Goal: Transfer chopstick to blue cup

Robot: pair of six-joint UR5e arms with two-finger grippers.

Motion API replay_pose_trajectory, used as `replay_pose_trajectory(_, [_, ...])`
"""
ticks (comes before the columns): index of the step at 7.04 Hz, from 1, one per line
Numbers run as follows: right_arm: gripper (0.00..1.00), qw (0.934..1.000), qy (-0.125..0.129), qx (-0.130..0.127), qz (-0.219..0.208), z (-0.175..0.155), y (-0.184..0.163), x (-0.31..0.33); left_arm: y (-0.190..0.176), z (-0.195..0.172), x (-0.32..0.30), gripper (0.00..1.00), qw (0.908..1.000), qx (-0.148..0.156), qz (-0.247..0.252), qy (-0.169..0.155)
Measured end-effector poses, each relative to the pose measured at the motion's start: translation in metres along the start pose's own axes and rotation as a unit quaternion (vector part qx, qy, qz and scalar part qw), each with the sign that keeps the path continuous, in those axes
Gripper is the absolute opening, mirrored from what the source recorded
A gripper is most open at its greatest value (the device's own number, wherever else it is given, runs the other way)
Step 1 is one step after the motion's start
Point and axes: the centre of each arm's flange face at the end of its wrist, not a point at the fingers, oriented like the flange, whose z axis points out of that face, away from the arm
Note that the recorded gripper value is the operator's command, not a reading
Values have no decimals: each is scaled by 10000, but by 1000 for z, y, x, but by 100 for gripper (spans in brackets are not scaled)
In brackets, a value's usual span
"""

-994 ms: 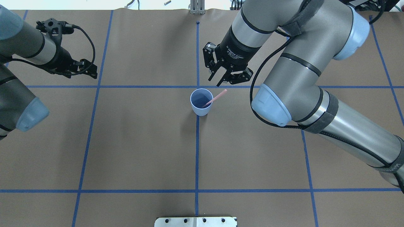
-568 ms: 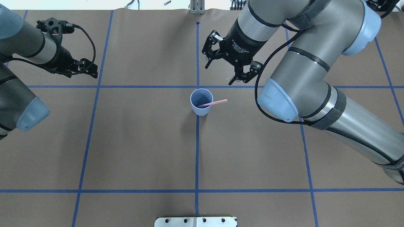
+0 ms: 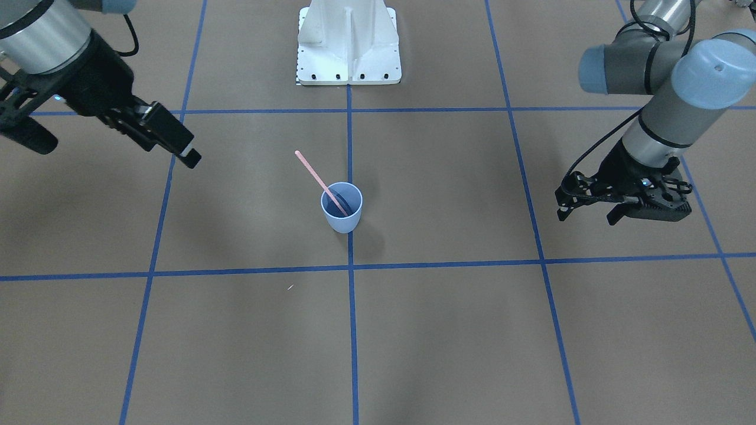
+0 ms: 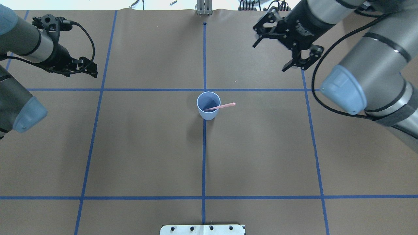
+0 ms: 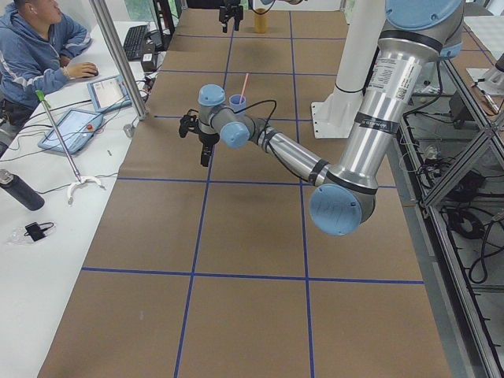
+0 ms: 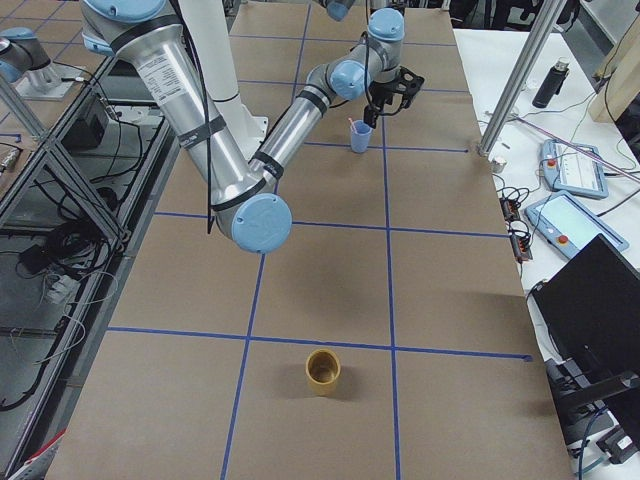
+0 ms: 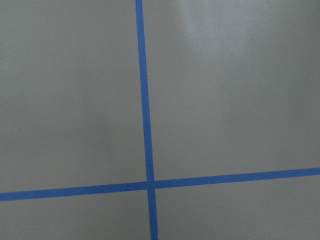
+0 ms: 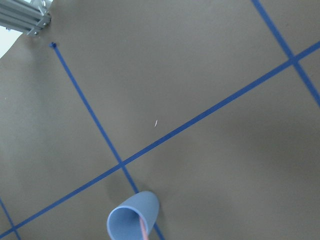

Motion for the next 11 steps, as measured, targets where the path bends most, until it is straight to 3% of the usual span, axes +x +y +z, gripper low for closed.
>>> replay_pose_trajectory(2, [100,9942,548,152,-918,12,-71,95,-9,-23,-59,98,9991,-1,384,-151])
replay_pose_trajectory(5, [100,9766,1087,27,-1854,21,-148,203,-19,-59,-153,98,9967,-139,675,-419])
replay_pose_trajectory(8, [100,9639,1028,138,-2452,31,-187,277,-24,-76,-201,98,9986,-330,410,-90])
replay_pose_trajectory(11, [100,9638,947,210,-2484,26,-193,296,-14,-78,-210,98,9991,-332,246,-81])
